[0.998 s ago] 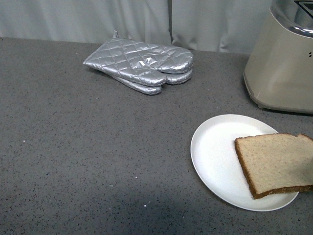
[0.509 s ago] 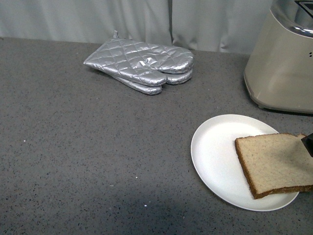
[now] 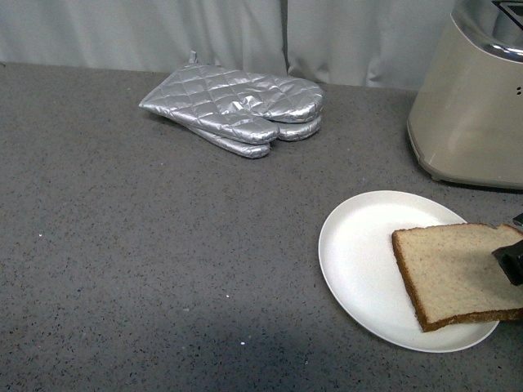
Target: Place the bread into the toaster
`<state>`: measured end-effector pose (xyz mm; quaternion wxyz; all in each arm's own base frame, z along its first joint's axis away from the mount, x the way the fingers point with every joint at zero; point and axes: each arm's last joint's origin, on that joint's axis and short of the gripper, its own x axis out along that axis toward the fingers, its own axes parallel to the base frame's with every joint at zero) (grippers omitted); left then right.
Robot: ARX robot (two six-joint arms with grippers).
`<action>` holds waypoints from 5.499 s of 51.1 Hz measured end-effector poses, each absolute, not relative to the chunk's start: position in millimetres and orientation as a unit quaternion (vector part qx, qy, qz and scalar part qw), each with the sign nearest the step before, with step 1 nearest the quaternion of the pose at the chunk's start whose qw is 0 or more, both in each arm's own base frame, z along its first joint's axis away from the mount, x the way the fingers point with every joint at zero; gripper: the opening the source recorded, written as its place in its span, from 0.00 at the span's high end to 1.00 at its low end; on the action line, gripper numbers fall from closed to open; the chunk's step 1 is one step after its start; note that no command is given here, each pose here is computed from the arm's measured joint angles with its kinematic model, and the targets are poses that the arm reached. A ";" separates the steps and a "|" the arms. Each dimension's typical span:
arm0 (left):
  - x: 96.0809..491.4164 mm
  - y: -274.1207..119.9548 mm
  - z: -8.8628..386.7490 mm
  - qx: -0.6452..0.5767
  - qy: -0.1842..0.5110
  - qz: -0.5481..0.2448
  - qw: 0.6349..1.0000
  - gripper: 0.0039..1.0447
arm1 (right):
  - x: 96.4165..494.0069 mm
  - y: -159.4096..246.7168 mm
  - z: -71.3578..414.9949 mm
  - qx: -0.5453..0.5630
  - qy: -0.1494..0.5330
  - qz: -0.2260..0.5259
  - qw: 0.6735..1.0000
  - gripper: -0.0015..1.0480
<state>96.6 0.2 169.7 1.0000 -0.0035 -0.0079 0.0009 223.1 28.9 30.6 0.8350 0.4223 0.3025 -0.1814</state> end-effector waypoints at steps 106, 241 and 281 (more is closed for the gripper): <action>96.6 0.2 169.7 -0.004 -0.008 0.001 1.000 0.06 | 336.5 26.5 265.3 0.166 -0.015 -0.428 0.888 0.97; 96.6 0.2 169.7 -0.004 -0.008 0.000 1.000 0.06 | 294.2 24.8 258.9 0.238 0.032 -0.346 0.907 0.15; 96.6 0.2 169.7 -0.003 -0.008 0.001 1.000 0.06 | 97.7 0.4 164.9 0.001 0.000 0.001 1.000 0.91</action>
